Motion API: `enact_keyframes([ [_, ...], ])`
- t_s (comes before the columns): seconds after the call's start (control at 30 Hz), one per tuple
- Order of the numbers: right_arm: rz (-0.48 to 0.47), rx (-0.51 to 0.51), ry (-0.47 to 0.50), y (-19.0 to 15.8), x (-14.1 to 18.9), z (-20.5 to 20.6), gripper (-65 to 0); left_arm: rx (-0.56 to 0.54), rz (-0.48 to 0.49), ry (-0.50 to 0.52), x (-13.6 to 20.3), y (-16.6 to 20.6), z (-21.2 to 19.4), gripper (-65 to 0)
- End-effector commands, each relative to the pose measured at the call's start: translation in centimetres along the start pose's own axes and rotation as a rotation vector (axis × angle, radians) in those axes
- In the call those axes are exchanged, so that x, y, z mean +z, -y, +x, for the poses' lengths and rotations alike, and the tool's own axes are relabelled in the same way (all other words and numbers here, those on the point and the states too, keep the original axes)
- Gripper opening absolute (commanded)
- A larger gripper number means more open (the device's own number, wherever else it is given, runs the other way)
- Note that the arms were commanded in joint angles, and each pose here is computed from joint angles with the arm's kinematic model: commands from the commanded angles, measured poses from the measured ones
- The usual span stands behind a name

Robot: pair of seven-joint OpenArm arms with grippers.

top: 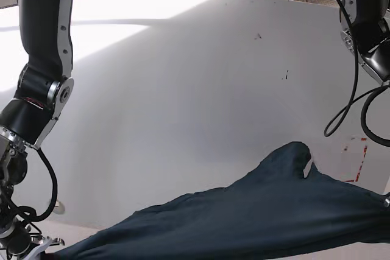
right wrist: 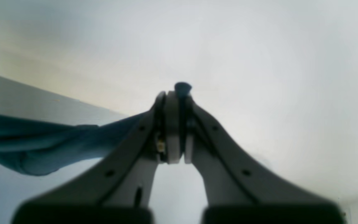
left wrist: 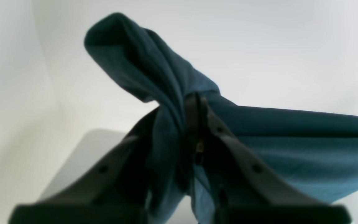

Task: Fold the T-shirt properly
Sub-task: 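Lift the shirt high with both grippers and stretch it, then lower the stretched navy shirt onto the table with both grippers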

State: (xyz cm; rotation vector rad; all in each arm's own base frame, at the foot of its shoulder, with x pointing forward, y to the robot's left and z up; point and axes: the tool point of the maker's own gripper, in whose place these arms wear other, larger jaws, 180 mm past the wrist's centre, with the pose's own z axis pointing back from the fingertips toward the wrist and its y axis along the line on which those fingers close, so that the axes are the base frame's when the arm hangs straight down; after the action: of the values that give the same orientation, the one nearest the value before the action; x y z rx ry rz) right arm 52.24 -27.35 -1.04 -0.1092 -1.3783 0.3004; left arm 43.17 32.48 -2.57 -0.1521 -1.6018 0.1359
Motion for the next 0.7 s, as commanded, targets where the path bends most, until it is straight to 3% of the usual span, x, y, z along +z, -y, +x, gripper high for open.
enact_keyframes([
  [0.0, -0.054, 0.018, 0.015, 0.9, 1.7, -1.5, -65.0, -0.009, 0.004, 0.024, 0.6, 0.0, -0.3, -63.9],
  [0.3, -0.051, -0.064, -0.168, -1.8, 4.1, -14.6, -65.0, 0.052, 0.016, -0.204, 2.9, 0.0, -11.4, -63.9],
  [0.67, -0.010, -0.150, -0.381, -5.8, 9.1, -27.1, -65.0, 0.031, 0.040, -0.398, 8.1, -1.7, -19.5, -63.9],
])
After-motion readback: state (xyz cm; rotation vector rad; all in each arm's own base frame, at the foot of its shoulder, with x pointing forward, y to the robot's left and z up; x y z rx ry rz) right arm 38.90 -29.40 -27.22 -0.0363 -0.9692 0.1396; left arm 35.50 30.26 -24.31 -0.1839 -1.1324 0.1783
